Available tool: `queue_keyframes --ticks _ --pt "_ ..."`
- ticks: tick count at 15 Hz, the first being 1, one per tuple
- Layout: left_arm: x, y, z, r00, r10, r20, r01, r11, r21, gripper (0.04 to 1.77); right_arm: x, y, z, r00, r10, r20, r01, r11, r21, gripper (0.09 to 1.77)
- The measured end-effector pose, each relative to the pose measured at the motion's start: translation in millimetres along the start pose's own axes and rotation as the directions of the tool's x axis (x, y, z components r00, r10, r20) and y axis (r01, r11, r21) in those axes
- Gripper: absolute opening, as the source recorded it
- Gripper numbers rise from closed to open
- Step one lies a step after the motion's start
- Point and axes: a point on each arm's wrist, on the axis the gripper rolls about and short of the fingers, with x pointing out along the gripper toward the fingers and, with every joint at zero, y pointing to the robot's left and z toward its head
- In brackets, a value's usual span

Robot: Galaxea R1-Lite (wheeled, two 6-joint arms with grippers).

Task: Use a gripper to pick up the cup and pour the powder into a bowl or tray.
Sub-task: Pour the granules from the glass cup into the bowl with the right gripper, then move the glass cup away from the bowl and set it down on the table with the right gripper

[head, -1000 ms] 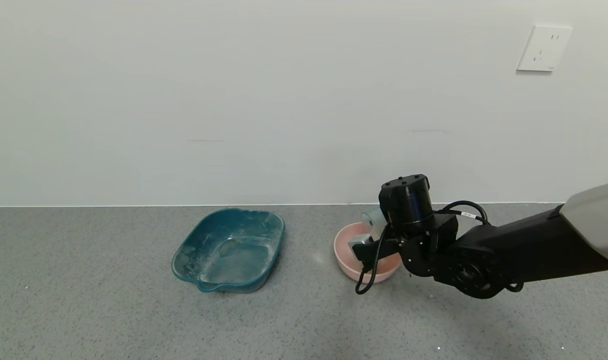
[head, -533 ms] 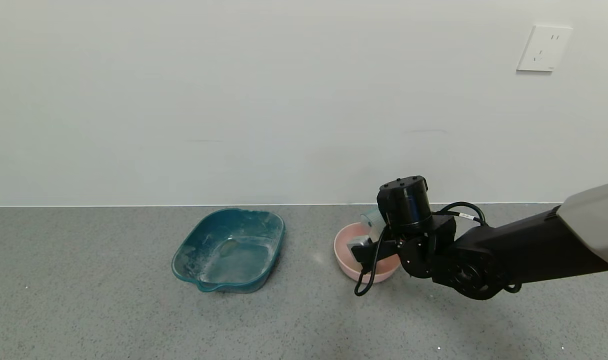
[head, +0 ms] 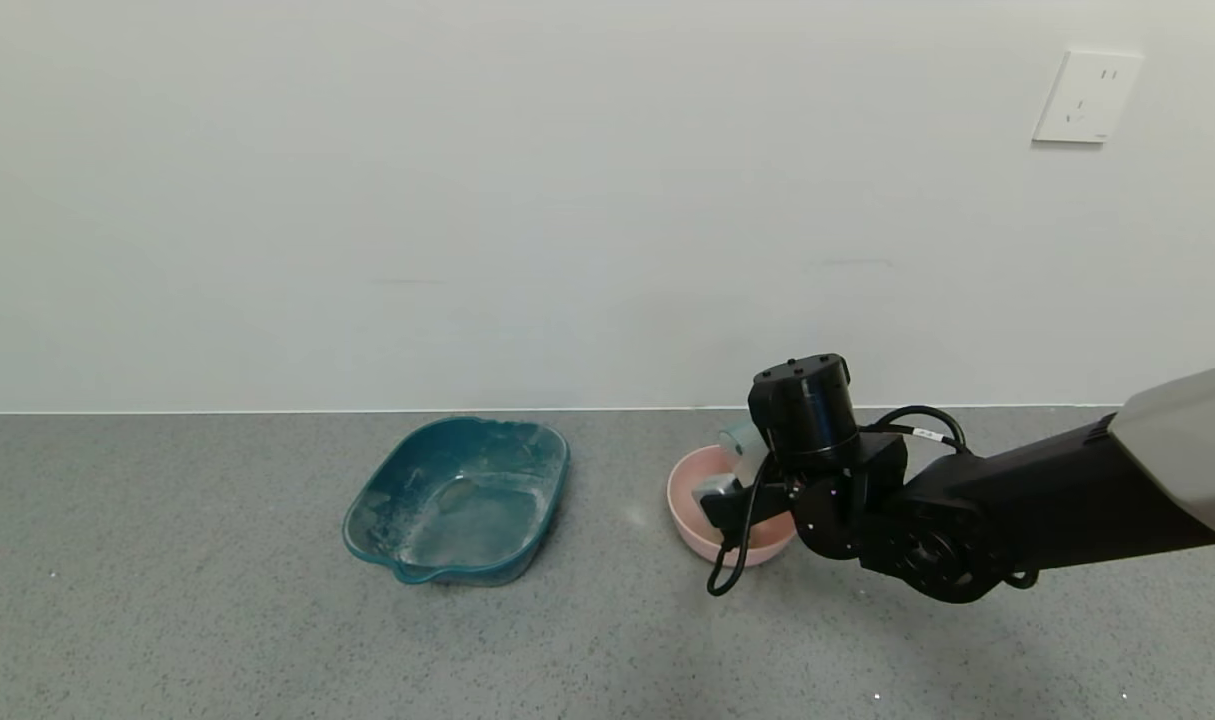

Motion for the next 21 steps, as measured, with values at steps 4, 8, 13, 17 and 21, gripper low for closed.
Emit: queue_keyframes --ticks 4,8,13,17,21 --pt "0 0.0 0 1.0 0.0 0.0 0.0 1.0 0.0 1.76 1 0 -1 1.0 -0.002 0.002 0.002 1.0 0.012 1.35" --pt "0 0.0 0 1.0 0.0 0.0 0.0 1.0 0.0 1.76 2 3 -9 1.0 0.001 -0.002 -0.001 0.996 0.093 1.35" --pt "0 0.0 0 1.0 0.0 0.0 0.0 1.0 0.0 1.76 -2 14 -23 1.0 0.031 -0.003 -0.029 0.964 0.265 1.35" --pt "0 0.0 0 1.0 0.0 0.0 0.0 1.0 0.0 1.76 -6 27 -34 0.998 0.062 0.013 -0.061 0.881 0.47 1.35" --pt "0 0.0 0 1.0 0.0 -0.001 0.0 1.0 0.0 1.76 -7 29 -51 0.998 0.062 0.025 -0.062 0.743 0.666 1.35"
